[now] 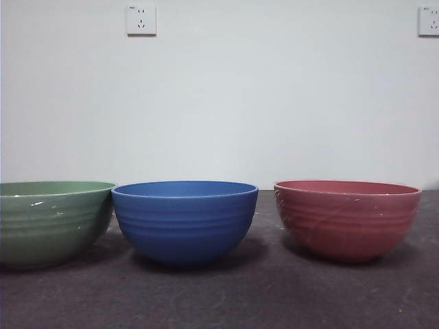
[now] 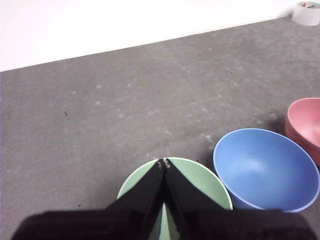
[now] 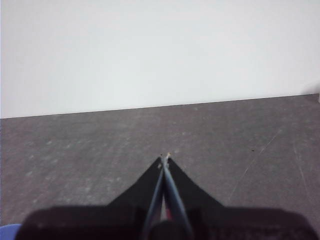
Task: Pick up the green bowl on the top,put the green bowl on the left,pick up the red bowl in the middle,put the red bowl on the right
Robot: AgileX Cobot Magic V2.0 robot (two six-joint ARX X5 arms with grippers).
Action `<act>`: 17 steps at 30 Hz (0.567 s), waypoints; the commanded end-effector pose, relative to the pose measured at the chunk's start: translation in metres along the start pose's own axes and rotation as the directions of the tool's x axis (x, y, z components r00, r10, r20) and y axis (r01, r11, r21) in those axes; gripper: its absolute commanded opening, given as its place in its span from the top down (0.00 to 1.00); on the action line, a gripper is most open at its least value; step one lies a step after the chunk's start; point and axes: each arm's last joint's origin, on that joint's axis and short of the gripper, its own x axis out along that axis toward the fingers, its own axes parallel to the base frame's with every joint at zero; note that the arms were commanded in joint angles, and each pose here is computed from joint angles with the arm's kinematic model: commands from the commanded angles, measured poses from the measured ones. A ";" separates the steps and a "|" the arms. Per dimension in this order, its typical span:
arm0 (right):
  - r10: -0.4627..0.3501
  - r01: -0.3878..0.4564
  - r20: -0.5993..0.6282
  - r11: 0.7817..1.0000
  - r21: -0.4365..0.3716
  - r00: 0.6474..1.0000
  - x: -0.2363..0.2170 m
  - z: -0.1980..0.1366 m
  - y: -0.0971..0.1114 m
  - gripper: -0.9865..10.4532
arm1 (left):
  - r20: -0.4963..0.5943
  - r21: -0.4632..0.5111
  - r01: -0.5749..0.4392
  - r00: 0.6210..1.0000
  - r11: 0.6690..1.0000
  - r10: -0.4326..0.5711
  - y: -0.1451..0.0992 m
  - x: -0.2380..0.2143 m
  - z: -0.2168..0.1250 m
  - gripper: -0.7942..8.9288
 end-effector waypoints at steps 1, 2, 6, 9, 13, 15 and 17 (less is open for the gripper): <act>-0.004 0.004 -0.001 1.000 0.009 1.000 0.000 -0.001 0.000 0.91 | 0.002 -0.009 0.000 1.000 1.000 0.000 0.000 -0.001 -0.002 0.92; -0.004 0.004 -0.001 1.000 0.009 1.000 0.000 -0.001 0.000 0.91 | 0.013 -0.009 -0.005 1.000 1.000 0.005 0.000 -0.003 -0.002 0.92; -0.003 0.003 -0.002 1.000 0.009 1.000 0.000 -0.001 0.000 0.91 | 0.092 0.034 -0.048 0.995 0.998 0.045 0.004 -0.027 -0.006 0.92; -0.004 0.004 -0.002 1.000 0.009 1.000 0.000 -0.002 0.000 0.91 | 0.168 0.001 -0.138 0.976 0.990 0.136 0.008 -0.043 -0.014 0.92; -0.003 0.003 -0.003 1.000 0.009 1.000 0.000 -0.002 0.000 0.91 | 0.209 -0.039 -0.253 0.944 0.967 0.255 0.013 -0.040 -0.036 0.92; -0.003 0.003 -0.004 1.000 0.008 1.000 0.000 -0.002 0.000 0.91 | 0.204 -0.050 -0.286 0.935 0.957 0.290 0.017 -0.027 -0.052 0.92; -0.004 0.004 -0.005 1.000 0.008 1.000 0.000 -0.002 0.000 0.91 | 0.188 -0.060 -0.304 0.932 0.951 0.310 0.020 -0.013 -0.070 0.92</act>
